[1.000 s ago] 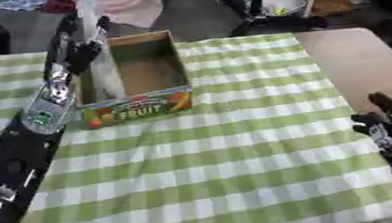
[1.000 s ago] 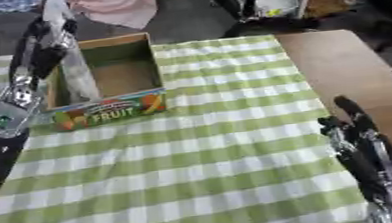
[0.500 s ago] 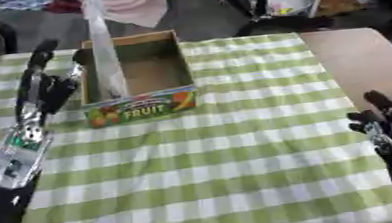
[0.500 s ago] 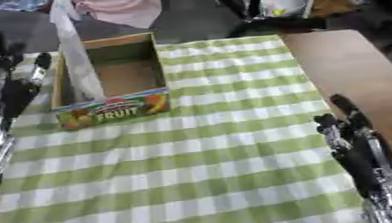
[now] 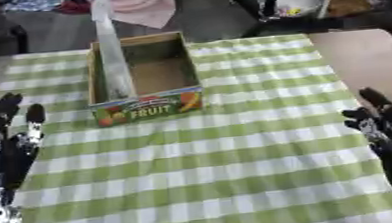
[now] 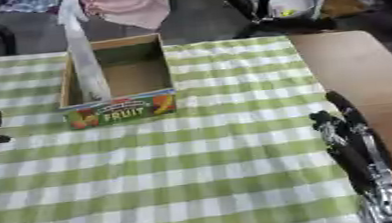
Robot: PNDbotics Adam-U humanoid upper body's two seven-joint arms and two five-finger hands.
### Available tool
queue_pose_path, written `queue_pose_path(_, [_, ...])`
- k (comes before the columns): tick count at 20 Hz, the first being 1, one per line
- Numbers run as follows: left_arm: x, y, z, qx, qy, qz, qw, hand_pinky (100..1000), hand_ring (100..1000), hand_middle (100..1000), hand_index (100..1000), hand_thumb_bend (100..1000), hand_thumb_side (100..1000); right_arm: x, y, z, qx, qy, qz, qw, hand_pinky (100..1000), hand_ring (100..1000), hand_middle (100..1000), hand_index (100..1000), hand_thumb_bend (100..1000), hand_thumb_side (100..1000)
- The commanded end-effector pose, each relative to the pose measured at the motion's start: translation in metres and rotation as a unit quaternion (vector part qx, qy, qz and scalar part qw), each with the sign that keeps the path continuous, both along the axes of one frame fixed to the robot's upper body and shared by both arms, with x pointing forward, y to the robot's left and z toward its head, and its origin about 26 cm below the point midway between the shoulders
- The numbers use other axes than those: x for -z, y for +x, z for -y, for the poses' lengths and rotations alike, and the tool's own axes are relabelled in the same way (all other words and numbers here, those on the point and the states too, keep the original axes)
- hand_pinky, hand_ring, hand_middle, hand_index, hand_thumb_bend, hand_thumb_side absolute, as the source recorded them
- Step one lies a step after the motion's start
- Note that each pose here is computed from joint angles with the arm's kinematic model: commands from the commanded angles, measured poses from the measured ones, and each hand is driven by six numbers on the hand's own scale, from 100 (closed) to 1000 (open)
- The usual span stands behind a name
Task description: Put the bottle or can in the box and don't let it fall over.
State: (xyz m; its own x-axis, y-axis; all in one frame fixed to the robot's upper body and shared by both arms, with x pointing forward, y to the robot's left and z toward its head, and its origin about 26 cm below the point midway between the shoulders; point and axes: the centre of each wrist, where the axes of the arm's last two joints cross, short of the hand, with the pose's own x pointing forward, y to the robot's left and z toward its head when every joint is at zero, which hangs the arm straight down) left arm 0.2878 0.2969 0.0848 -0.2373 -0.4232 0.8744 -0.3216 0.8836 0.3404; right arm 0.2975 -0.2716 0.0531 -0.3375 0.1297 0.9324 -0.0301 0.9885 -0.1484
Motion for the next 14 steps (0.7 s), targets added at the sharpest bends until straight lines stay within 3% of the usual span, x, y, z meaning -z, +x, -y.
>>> queue_pose_path(1, [-0.0030,0.0017,0.0009,-0.021,-0.005,0.014,1.000,694,1000,1000,930,354,793,-0.0081,0.0009,0.0055,0.004,-0.013,0.013,1.000,809,806,999,974,100,542])
queue_pose_path(4, [-0.0013,0.0028,0.0010,-0.029,-0.006,0.014,0.999,804,1000,1000,929,345,792,-0.0071,0.0004,0.0053,0.004,-0.012,0.011,1.000,809,805,1000,973,100,543])
queue_pose_path(14, [0.0016,0.0043,0.0033,-0.026,-0.022,0.014,0.999,836,1000,1000,928,349,794,-0.0071,0.0004,0.0049,0.003,-0.012,0.011,1.000,808,804,1000,970,100,543])
